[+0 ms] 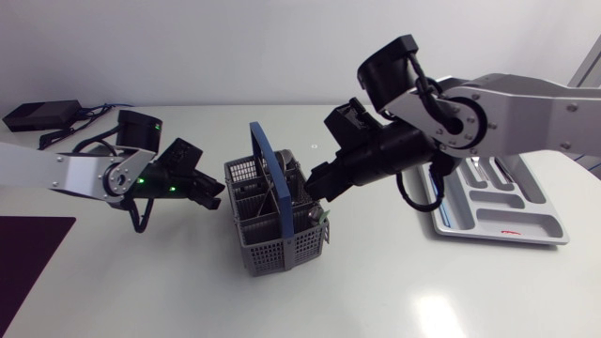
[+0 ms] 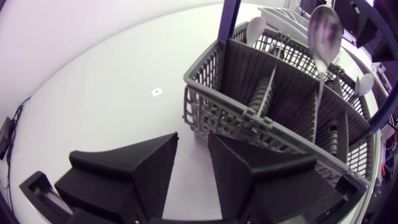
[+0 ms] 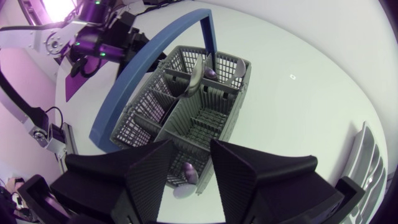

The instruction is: Unload the cutlery basket into the drawer organizer.

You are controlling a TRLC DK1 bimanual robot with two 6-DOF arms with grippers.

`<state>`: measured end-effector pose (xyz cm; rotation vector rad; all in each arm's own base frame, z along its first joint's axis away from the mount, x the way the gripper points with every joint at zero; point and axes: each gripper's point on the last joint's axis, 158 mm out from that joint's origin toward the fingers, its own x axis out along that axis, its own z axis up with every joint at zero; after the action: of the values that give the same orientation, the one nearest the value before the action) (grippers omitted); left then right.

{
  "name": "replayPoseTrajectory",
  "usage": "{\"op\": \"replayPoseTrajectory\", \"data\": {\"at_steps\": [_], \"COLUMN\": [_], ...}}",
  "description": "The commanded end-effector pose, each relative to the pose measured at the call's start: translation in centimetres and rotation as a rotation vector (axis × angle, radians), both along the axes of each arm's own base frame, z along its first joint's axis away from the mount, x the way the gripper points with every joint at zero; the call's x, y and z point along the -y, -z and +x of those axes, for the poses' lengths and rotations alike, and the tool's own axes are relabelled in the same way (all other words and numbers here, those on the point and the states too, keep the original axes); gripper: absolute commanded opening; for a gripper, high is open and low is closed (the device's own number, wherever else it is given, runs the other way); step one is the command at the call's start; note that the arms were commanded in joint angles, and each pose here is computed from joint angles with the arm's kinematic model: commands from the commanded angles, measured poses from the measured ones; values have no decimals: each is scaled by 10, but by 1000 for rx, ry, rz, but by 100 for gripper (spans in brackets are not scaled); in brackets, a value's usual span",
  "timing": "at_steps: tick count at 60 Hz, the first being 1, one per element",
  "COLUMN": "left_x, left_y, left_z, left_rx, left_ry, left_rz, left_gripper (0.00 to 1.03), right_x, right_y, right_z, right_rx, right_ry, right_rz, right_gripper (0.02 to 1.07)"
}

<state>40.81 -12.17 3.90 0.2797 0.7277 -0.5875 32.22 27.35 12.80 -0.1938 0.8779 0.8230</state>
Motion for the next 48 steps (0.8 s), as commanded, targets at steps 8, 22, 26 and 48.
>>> {"op": "replayPoseTrajectory", "data": {"at_steps": [8,22,26,48], "left_x": [-8,-7,-3,8], "left_y": [-42,-73,-78,-92], "left_z": [-36,-59,-66,-79], "left_rx": [77,115,119,132], "left_ry": [22,39,47,72], "left_rz": [-16,-36,-43,-60], "left_gripper": [49,49,49,49], "right_x": [-15,-30,-38,-59], "right_y": [-4,-10,-9,2], "right_z": [31,40,40,54], "right_rx": [27,50,56,95], "right_ry": [37,20,10,40], "right_rz": [-20,-3,-6,-72], "right_gripper": [55,55,55,54]}}
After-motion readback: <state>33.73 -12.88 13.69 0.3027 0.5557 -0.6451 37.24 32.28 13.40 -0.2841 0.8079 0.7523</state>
